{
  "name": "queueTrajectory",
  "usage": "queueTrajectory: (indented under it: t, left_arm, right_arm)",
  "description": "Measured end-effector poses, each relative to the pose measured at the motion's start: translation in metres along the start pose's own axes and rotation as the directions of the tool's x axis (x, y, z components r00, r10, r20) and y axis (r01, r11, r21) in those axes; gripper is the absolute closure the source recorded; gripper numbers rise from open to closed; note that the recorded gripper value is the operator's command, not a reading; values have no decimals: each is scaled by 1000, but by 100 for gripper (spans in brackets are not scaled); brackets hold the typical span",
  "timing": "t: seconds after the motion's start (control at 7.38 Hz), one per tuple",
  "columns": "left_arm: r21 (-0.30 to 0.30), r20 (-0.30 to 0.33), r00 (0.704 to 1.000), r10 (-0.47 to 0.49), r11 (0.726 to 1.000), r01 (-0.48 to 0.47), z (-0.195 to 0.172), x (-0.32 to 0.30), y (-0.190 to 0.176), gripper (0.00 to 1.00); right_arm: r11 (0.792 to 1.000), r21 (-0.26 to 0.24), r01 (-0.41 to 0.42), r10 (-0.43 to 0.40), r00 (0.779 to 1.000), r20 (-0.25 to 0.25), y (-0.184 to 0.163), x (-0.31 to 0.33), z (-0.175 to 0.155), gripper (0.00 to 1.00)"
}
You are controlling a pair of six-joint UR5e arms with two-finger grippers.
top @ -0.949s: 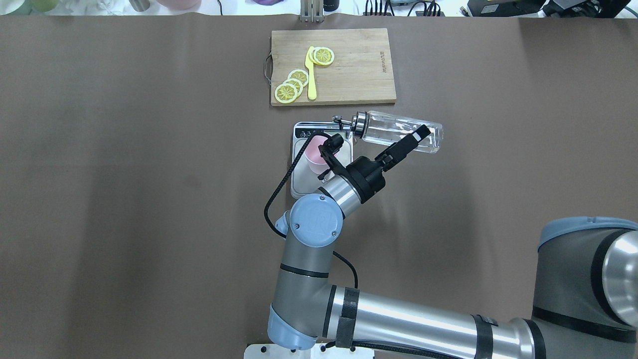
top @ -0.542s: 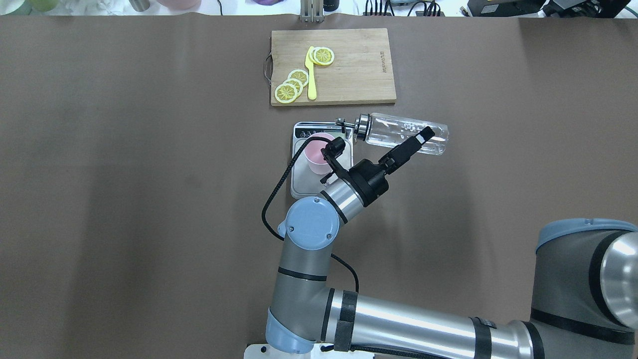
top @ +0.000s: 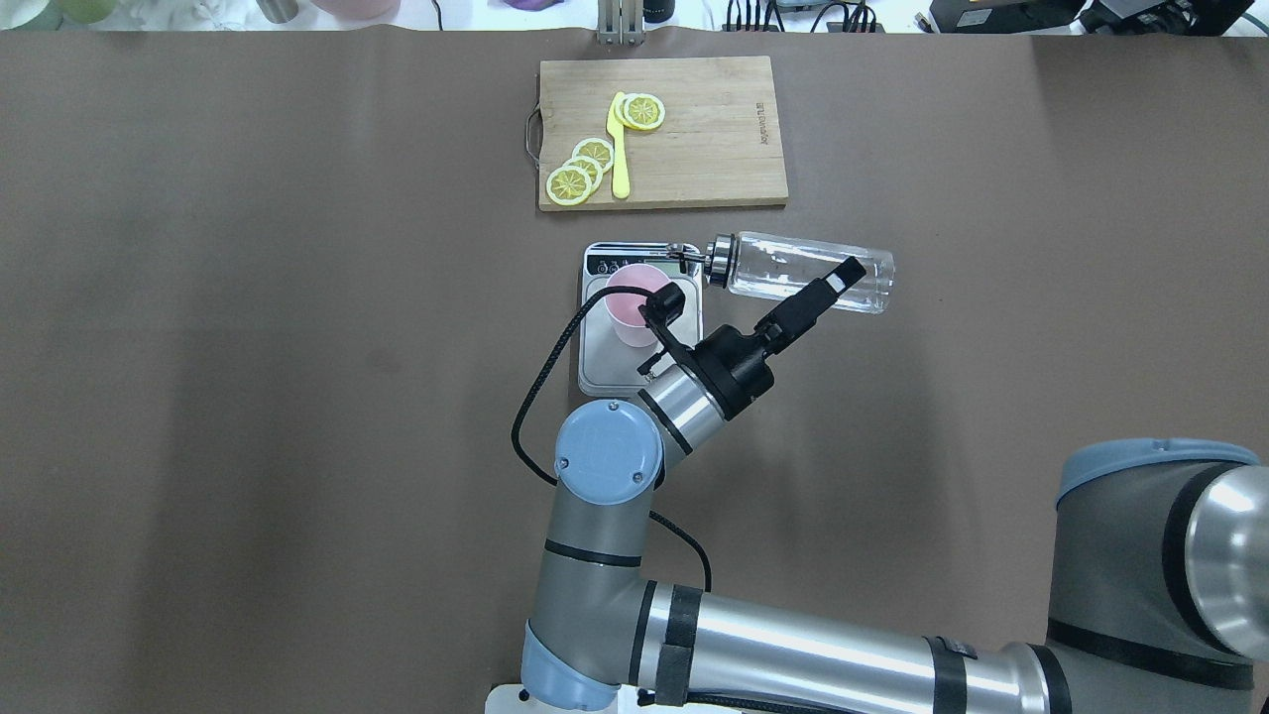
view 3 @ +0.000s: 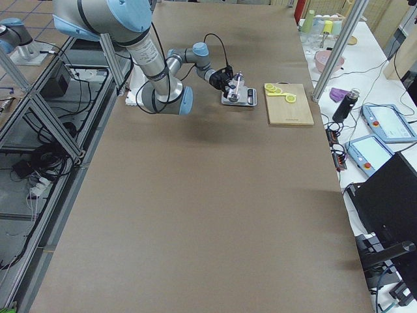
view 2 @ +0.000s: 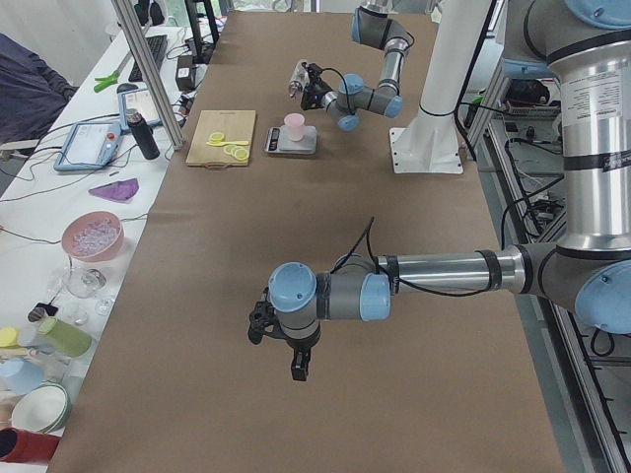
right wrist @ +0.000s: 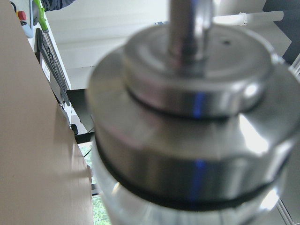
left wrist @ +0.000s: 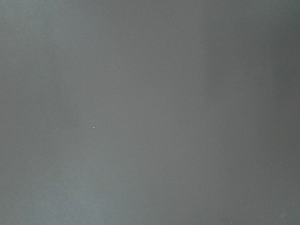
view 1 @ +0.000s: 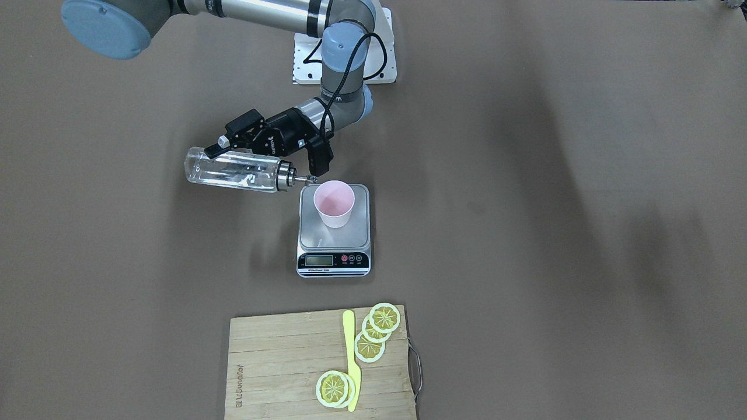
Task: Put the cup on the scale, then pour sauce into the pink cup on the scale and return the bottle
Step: 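Hold the tilted bottle over the pink cup to pour sauce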
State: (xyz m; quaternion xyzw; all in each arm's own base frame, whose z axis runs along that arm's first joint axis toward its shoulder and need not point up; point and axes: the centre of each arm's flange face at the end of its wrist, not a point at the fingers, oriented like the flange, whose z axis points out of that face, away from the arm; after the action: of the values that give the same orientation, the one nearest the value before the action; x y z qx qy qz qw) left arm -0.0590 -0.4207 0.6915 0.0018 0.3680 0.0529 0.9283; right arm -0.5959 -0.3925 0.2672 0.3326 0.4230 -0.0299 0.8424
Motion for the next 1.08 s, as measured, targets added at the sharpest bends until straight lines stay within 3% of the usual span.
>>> queueTrajectory:
  t: [0.68,1.08]
  left_arm:
    - [-1,0,1000,0,1000,0,1,0,0,1]
    - [-2,0,1000,-1,1000,1,1,0,0,1]
  right_arm:
    - [999,6,46,-46,997,-60,4,-1,-4,100]
    - [999,6,42,-42,997,-70,6,-1,-4,100]
